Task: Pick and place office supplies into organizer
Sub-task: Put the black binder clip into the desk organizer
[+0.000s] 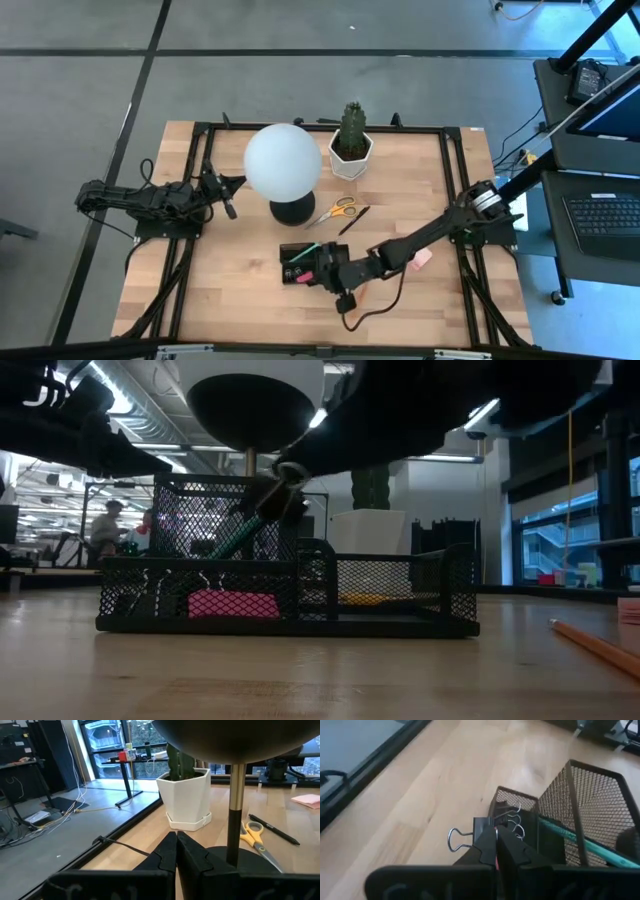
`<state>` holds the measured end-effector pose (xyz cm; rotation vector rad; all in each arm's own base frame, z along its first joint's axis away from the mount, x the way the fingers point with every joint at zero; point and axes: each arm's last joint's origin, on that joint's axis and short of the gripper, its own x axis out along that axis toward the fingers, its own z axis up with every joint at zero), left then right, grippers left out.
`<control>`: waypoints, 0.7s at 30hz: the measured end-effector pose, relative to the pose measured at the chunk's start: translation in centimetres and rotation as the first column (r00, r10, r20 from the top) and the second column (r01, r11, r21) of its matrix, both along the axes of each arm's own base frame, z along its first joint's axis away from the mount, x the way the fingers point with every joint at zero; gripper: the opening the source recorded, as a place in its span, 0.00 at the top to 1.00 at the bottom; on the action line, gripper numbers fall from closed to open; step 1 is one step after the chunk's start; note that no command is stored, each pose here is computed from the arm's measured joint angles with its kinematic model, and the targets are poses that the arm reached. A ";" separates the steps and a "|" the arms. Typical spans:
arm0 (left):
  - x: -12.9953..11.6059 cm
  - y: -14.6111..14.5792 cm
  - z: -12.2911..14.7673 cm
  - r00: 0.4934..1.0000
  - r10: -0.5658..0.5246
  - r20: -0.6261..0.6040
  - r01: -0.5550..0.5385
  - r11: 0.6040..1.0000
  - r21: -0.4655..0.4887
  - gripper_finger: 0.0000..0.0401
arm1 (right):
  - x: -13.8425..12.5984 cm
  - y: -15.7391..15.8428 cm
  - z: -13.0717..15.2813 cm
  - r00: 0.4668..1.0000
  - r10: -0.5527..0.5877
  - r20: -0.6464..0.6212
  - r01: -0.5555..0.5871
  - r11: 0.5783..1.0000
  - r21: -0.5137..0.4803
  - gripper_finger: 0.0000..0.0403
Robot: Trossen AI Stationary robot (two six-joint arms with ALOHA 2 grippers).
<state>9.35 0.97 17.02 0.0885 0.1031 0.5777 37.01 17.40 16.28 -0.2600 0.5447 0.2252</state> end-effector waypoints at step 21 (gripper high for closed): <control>0.0 0.0 0.0 1.000 0.000 -0.001 0.000 1.000 0.002 0.99 | 0.9 -1.3 -1.8 0.996 -0.090 -0.026 0.090 0.996 -0.026 0.96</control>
